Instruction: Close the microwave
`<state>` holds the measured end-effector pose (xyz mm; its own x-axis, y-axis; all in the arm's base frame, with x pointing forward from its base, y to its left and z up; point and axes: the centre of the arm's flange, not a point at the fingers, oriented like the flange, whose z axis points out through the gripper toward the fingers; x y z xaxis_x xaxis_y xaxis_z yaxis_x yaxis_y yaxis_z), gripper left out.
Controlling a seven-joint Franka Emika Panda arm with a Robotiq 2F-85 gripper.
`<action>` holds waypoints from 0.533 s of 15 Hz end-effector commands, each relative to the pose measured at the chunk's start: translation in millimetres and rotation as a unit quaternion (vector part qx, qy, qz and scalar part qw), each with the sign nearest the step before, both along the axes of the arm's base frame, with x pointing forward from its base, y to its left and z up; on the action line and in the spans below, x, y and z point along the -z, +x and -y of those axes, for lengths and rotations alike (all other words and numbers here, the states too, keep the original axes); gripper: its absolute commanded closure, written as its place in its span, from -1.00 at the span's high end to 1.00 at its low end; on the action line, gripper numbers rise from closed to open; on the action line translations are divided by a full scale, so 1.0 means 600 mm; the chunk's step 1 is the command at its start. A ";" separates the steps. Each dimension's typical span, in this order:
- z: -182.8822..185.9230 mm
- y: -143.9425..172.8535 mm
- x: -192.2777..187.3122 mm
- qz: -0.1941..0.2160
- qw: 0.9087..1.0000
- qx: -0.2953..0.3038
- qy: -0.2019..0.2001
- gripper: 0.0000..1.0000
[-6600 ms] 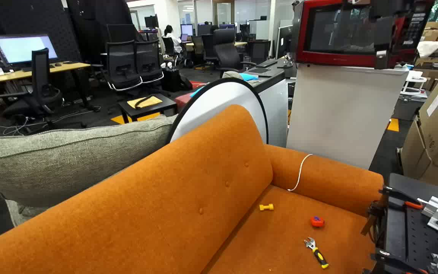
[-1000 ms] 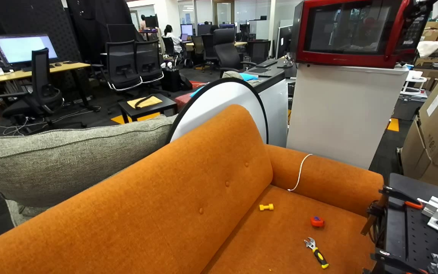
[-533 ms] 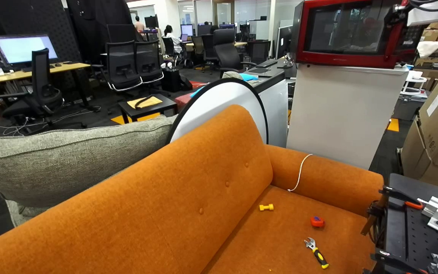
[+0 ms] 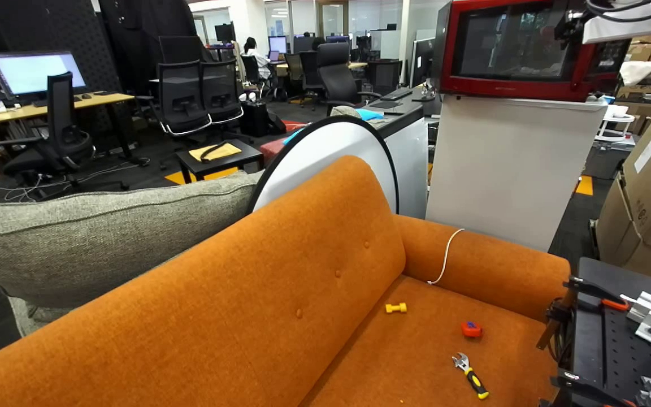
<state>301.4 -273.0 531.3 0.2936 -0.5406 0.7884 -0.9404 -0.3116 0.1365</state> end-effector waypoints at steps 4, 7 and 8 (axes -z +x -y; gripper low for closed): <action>0.020 0.040 0.023 0.005 1.000 0.025 0.001 1.00; 0.027 0.044 0.028 0.008 0.999 0.036 0.005 0.31; 0.029 0.044 0.029 0.008 0.999 0.038 0.005 0.19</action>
